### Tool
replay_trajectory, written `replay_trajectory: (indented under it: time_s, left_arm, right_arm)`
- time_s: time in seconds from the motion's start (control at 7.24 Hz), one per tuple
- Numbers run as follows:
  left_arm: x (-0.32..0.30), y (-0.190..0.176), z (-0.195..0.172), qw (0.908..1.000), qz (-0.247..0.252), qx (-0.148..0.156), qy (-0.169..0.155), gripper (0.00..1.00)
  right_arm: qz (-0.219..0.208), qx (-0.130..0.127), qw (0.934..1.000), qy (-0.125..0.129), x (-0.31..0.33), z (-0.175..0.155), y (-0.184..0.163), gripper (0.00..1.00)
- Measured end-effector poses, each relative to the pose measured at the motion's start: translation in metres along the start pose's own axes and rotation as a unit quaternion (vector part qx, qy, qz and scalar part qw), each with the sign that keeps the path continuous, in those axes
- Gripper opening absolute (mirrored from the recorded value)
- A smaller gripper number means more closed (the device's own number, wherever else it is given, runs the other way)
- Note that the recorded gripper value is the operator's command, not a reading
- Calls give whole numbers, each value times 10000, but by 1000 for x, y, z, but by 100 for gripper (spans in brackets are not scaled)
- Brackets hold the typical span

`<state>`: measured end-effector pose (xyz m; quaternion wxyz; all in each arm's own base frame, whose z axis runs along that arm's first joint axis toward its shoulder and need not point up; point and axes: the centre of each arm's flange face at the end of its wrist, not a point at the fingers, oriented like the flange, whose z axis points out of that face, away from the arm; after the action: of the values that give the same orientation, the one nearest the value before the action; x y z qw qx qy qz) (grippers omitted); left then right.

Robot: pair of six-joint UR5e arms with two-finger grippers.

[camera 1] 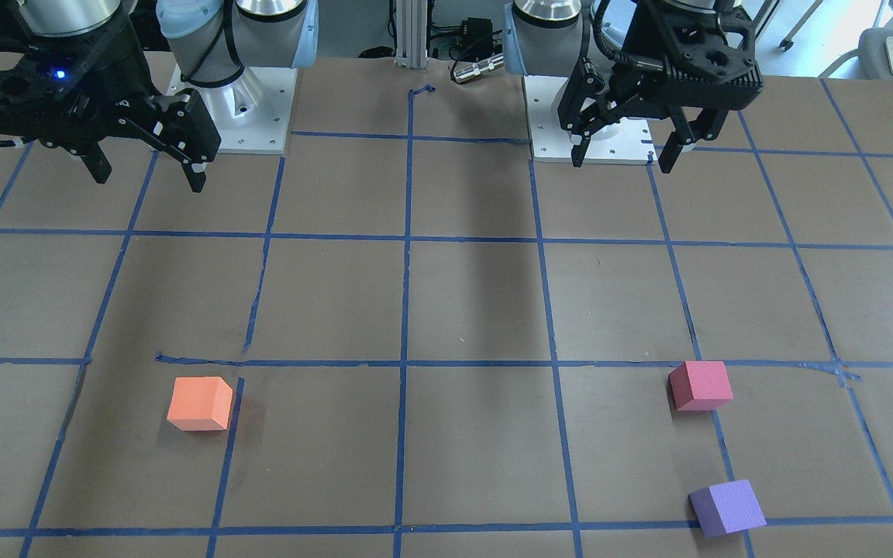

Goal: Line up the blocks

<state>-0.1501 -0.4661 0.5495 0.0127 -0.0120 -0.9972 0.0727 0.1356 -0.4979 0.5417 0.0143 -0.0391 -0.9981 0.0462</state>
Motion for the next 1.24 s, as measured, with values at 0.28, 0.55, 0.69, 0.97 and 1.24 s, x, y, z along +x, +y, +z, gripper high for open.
replay_trajectory:
  time_s: [0.28,0.55,0.69,0.97,1.24]
  left_arm:
    - [0,-1,0,10000,-4,1,7,100]
    - [0,-1,1,10000,-12,9,10,100]
    - [1,-1,1,10000,-13,7,13,100]
    - [1,0,5,10000,-15,-19,17,100]
    - [0,0,8,10000,-39,43,12,100]
  right_arm:
    - [0,-4,10000,9,0,0,0,100]
    - [0,-7,10000,4,0,0,0,100]
    - [0,-11,10000,-2,0,0,1,100]
    - [-1,-35,10000,7,0,2,0,100]
    - [-2,-62,10000,-13,0,5,1,100]
